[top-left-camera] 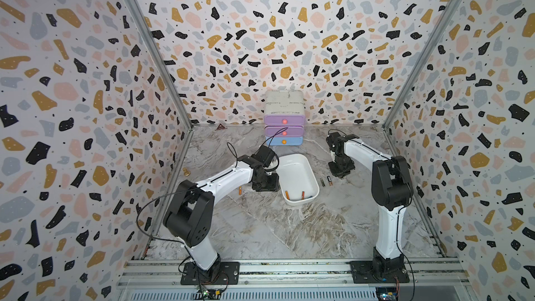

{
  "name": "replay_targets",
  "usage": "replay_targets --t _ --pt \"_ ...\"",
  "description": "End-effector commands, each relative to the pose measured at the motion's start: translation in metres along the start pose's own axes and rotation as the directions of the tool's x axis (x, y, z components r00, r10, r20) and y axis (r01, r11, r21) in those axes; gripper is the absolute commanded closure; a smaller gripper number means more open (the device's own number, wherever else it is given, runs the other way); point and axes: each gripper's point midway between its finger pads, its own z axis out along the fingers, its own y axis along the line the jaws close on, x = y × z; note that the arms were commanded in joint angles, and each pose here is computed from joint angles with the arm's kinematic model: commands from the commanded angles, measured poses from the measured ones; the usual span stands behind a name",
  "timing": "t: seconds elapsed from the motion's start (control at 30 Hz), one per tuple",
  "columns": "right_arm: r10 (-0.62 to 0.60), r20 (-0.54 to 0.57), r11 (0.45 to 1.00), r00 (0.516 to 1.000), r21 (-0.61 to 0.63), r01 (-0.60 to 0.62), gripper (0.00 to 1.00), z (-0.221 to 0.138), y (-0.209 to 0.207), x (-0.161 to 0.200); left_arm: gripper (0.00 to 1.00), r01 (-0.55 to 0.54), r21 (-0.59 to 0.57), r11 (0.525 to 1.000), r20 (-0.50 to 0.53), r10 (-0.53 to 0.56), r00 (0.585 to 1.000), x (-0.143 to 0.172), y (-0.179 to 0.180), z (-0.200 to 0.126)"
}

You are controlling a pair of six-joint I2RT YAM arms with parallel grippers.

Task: Take the batteries out of the storage box
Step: Place the battery at the center of the board.

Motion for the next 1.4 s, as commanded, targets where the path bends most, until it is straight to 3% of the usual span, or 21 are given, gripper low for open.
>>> replay_targets --t 0.0,0.27,0.53,0.7,0.83,0.97,1.1,1.2,1.37 --pt "-0.005 0.044 1.000 0.999 0.030 0.003 1.00 -0.016 -0.007 -0.004 0.46 0.025 0.014 1.000 0.029 -0.026 0.999 -0.018 -0.008 -0.002" --pt "-0.008 0.015 1.000 1.000 0.023 0.007 1.00 -0.001 -0.006 0.000 0.46 0.009 0.086 0.996 0.065 -0.015 0.998 -0.031 -0.031 -0.017" --pt "-0.004 0.008 0.997 1.000 -0.074 0.005 1.00 0.005 0.012 0.001 0.48 0.001 0.064 0.998 0.079 -0.006 0.997 -0.027 -0.033 -0.043" --pt "0.024 0.006 0.987 1.000 -0.161 -0.023 1.00 0.005 0.027 0.005 0.42 0.010 0.076 0.997 0.054 -0.014 0.998 -0.027 -0.034 -0.032" --pt "0.027 -0.014 0.989 1.000 -0.144 -0.029 1.00 0.013 0.025 0.011 0.35 0.020 0.078 0.997 0.038 -0.023 0.999 -0.028 -0.034 -0.021" --pt "0.035 -0.011 0.992 0.999 -0.119 -0.036 0.88 0.013 0.021 0.013 0.35 0.026 0.073 0.997 0.027 -0.028 0.999 -0.031 -0.033 -0.012" --pt "0.049 0.024 0.994 0.999 -0.104 -0.046 0.68 -0.003 0.014 0.009 0.41 0.022 0.056 0.998 0.013 -0.023 1.000 -0.035 -0.033 -0.001" --pt "0.056 0.063 0.995 0.996 -0.084 -0.051 0.60 -0.031 0.004 0.008 0.44 0.016 0.043 0.999 0.009 -0.017 1.000 -0.038 -0.033 0.003" --pt "0.050 0.233 0.994 0.971 -0.110 -0.025 0.55 -0.096 0.000 0.000 0.51 0.008 0.019 1.000 -0.005 -0.008 1.000 -0.042 -0.032 0.010"
